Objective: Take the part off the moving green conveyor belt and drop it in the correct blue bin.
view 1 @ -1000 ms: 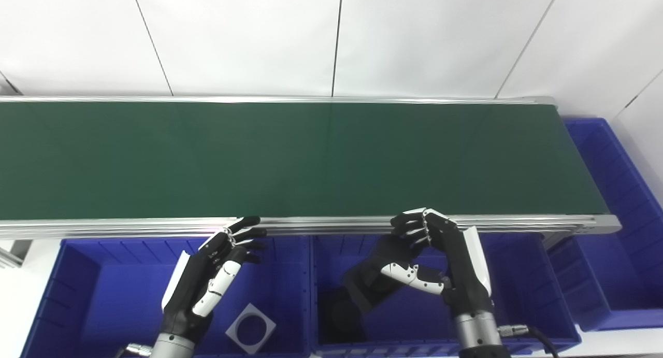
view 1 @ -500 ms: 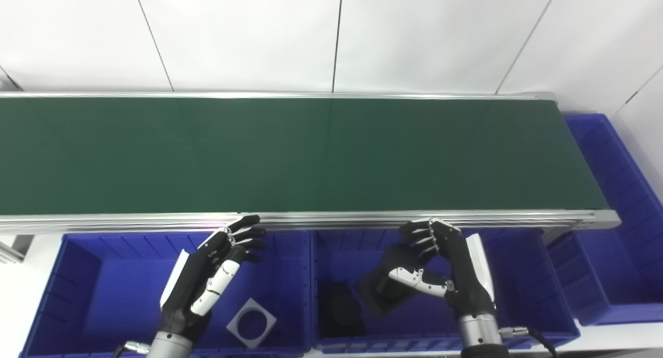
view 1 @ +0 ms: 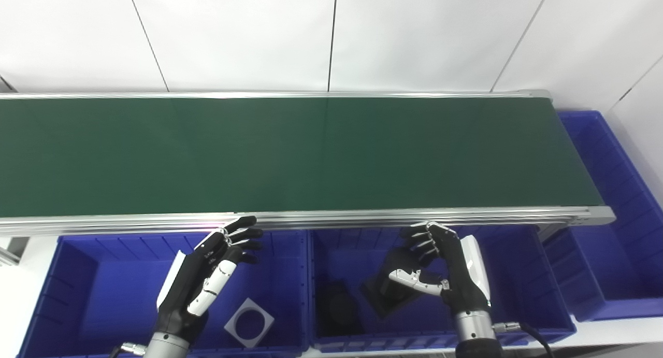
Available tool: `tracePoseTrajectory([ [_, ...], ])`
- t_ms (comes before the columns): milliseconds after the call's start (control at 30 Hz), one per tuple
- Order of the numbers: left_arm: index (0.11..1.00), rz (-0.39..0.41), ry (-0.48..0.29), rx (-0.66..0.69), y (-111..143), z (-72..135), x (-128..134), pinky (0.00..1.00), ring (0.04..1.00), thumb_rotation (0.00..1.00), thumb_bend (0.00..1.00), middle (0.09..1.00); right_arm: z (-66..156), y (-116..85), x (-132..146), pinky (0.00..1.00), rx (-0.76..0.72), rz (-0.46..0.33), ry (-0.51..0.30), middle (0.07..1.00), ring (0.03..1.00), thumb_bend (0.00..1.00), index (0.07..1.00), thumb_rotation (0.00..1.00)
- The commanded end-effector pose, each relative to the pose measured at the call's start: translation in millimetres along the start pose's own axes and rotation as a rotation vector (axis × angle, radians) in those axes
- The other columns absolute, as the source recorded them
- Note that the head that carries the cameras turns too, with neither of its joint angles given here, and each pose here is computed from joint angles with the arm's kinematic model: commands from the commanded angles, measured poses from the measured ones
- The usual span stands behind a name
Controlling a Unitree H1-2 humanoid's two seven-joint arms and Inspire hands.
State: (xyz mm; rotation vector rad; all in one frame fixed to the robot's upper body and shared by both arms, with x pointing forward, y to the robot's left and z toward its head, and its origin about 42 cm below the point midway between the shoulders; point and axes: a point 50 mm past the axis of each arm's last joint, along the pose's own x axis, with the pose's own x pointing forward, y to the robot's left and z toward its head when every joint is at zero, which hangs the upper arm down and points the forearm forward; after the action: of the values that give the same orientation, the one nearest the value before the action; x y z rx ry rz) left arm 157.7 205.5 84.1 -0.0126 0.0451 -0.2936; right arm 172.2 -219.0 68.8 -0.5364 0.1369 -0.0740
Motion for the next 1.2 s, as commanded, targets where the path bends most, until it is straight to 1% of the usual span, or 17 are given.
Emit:
tracePoseTrajectory([
  [0, 0.791, -0.015, -0.055, 0.006, 0.0, 9.3, 3.5, 0.61, 0.692, 0.73, 0.6, 0.742, 10.9, -3.5, 5.5, 0.34, 0.017, -0.045, -0.096, 0.51, 0.442, 0.5, 0.527, 0.0],
  [100, 0.791, -0.015, -0.051, 0.004, -0.8, 9.5, 4.0, 0.61, 0.693, 0.73, 0.62, 0.746, 8.5, -1.7, 7.1, 0.34, 0.034, -0.064, -0.092, 0.521, 0.447, 0.5, 0.518, 0.0],
  [167, 0.791, -0.014, -0.05, 0.003, -1.2, 9.9, 4.1, 0.61, 0.693, 0.73, 0.61, 0.746, 7.8, -0.8, 7.8, 0.34, 0.041, -0.055, -0.088, 0.534, 0.465, 0.5, 0.514, 0.0],
  [200, 0.791, -0.013, -0.051, 0.004, -1.4, 10.2, 4.1, 0.61, 0.69, 0.73, 0.6, 0.743, 7.8, -0.9, 7.7, 0.49, 0.033, -0.025, -0.078, 0.655, 0.608, 0.63, 0.63, 0.02],
  [233, 0.791, -0.013, -0.052, 0.006, -1.5, 10.3, 4.0, 0.61, 0.689, 0.73, 0.6, 0.742, 7.8, -0.9, 7.6, 0.52, 0.019, 0.005, -0.072, 0.679, 0.636, 0.66, 0.655, 0.03],
  [267, 0.791, -0.014, -0.054, 0.008, -1.3, 10.1, 4.0, 0.61, 0.688, 0.73, 0.59, 0.742, 8.2, -0.8, 7.5, 0.6, 0.0, 0.029, -0.067, 0.741, 0.704, 0.71, 0.72, 0.07],
  [300, 0.792, -0.014, -0.054, 0.01, -1.3, 10.1, 3.9, 0.61, 0.689, 0.73, 0.58, 0.742, 8.7, -0.4, 7.2, 0.66, -0.019, 0.048, -0.062, 0.783, 0.75, 0.74, 0.771, 0.12],
  [333, 0.792, -0.014, -0.052, 0.011, -1.2, 10.2, 4.0, 0.61, 0.691, 0.73, 0.58, 0.743, 9.8, -0.1, 7.1, 0.7, -0.046, 0.057, -0.062, 0.817, 0.785, 0.76, 0.813, 0.17],
  [367, 0.793, -0.014, -0.05, 0.011, -1.2, 10.4, 4.0, 0.61, 0.693, 0.73, 0.58, 0.744, 10.7, 0.1, 6.9, 0.73, -0.066, 0.061, -0.063, 0.851, 0.818, 0.77, 0.863, 0.26],
  [433, 0.793, -0.013, -0.048, 0.008, -1.4, 10.3, 4.2, 0.62, 0.694, 0.73, 0.58, 0.745, 11.5, 0.4, 7.0, 0.76, -0.092, 0.064, -0.073, 0.877, 0.843, 0.77, 0.901, 0.33],
  [500, 0.793, -0.01, -0.048, 0.004, -1.7, 10.0, 4.5, 0.61, 0.691, 0.72, 0.58, 0.744, 11.7, 0.7, 7.2, 0.79, -0.114, 0.065, -0.081, 0.933, 0.881, 0.78, 0.967, 0.42],
  [567, 0.793, -0.01, -0.049, 0.005, -1.8, 10.0, 4.9, 0.61, 0.69, 0.72, 0.58, 0.743, 11.7, 0.9, 7.4, 0.79, -0.137, 0.07, -0.081, 0.944, 0.885, 0.79, 0.982, 0.43],
  [700, 0.787, -0.014, -0.051, 0.012, -2.2, 9.8, 6.4, 0.61, 0.689, 0.73, 0.57, 0.742, 10.7, 1.4, 8.3, 0.76, -0.147, 0.075, -0.083, 0.935, 0.869, 0.8, 0.987, 0.41],
  [833, 0.782, -0.013, -0.051, 0.009, -2.3, 7.9, 7.5, 0.6, 0.685, 0.71, 0.53, 0.738, 9.8, 1.6, 9.0, 0.79, -0.137, 0.069, -0.087, 0.924, 0.872, 0.81, 0.98, 0.39],
  [1000, 0.784, -0.016, -0.048, 0.007, -3.6, 7.3, 8.0, 0.61, 0.688, 0.71, 0.53, 0.742, 10.6, 1.2, 8.4, 0.8, -0.125, 0.06, -0.094, 0.916, 0.865, 0.81, 0.976, 0.37],
  [1067, 0.785, -0.017, -0.05, 0.01, -4.0, 6.5, 8.4, 0.61, 0.689, 0.71, 0.52, 0.743, 10.8, 1.2, 8.0, 0.79, -0.11, 0.055, -0.105, 0.909, 0.857, 0.81, 0.968, 0.38],
  [1167, 0.785, -0.019, -0.05, 0.01, -4.5, 4.7, 9.6, 0.61, 0.687, 0.71, 0.5, 0.742, 12.7, 2.3, 6.0, 0.74, -0.088, 0.057, -0.124, 0.88, 0.823, 0.79, 0.931, 0.4],
])
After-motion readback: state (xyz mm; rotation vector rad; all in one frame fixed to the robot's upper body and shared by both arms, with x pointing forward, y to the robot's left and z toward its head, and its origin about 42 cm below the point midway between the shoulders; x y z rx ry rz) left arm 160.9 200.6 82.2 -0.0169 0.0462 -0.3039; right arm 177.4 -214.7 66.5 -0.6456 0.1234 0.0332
